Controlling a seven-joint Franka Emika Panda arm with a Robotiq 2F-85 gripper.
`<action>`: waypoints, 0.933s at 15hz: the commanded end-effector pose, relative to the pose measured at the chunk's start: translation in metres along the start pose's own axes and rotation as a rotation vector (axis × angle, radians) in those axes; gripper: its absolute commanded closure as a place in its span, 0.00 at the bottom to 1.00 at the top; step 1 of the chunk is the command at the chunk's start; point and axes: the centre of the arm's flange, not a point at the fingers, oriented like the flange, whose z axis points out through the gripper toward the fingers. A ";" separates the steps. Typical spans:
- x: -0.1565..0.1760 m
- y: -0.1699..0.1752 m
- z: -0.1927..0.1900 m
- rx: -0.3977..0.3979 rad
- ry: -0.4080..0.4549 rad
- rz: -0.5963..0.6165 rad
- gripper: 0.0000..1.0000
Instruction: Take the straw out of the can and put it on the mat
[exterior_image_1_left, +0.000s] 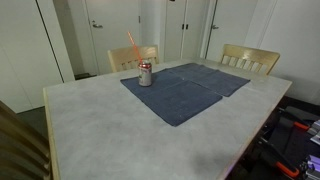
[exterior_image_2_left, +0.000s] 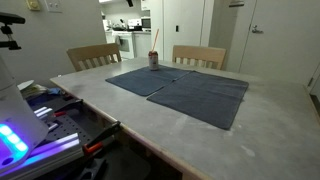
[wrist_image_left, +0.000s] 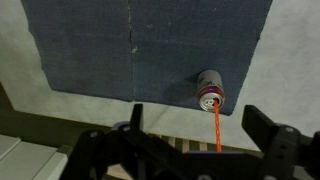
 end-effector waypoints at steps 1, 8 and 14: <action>0.000 0.000 -0.001 0.000 0.001 0.000 0.00; 0.015 -0.015 0.007 0.134 0.214 -0.067 0.00; 0.043 0.002 0.033 0.230 0.232 -0.153 0.00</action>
